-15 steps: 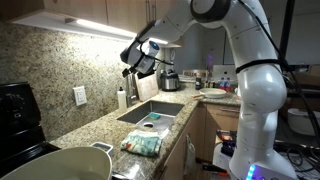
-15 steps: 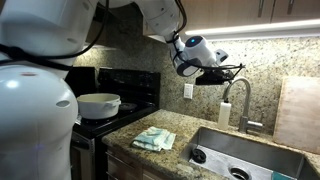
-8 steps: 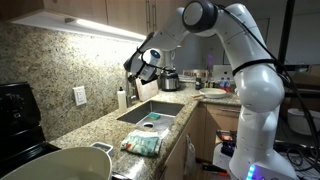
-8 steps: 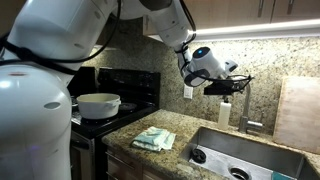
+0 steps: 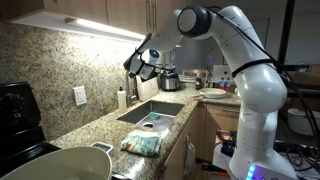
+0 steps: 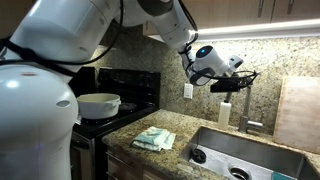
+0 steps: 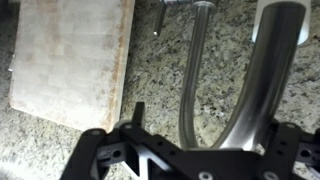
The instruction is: Push the faucet to the right
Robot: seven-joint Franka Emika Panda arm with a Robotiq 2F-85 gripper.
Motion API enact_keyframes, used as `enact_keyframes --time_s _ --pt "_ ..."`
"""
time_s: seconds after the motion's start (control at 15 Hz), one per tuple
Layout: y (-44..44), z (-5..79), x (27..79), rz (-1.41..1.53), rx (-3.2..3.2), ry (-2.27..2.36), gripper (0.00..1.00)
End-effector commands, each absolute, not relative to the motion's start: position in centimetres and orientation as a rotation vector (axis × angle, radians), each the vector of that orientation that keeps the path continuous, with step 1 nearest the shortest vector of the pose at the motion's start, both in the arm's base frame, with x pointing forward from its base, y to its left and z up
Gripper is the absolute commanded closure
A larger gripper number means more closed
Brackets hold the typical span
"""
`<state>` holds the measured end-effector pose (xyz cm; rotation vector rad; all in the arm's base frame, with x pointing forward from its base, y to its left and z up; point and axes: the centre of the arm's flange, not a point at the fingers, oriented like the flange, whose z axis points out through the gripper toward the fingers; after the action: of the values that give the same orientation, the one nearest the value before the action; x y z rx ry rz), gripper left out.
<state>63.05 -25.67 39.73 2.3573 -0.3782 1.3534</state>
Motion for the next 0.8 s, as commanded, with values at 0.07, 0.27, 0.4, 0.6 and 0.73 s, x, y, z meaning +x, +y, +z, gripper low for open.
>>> enact_keyframes --time_s 0.07,0.27,0.4,0.6,0.73 --pt "-27.0 38.5 61.3 1.341 2.297 -0.481 0.0" --pt "-27.9 37.8 60.8 1.315 2.289 -0.53 0.0" --pt "-29.2 37.3 60.0 1.3 2.284 -0.564 0.0" --pt "-30.3 37.3 59.3 1.291 2.265 -0.601 0.0" --pt "-31.1 37.8 58.9 1.283 2.241 -0.617 0.0"
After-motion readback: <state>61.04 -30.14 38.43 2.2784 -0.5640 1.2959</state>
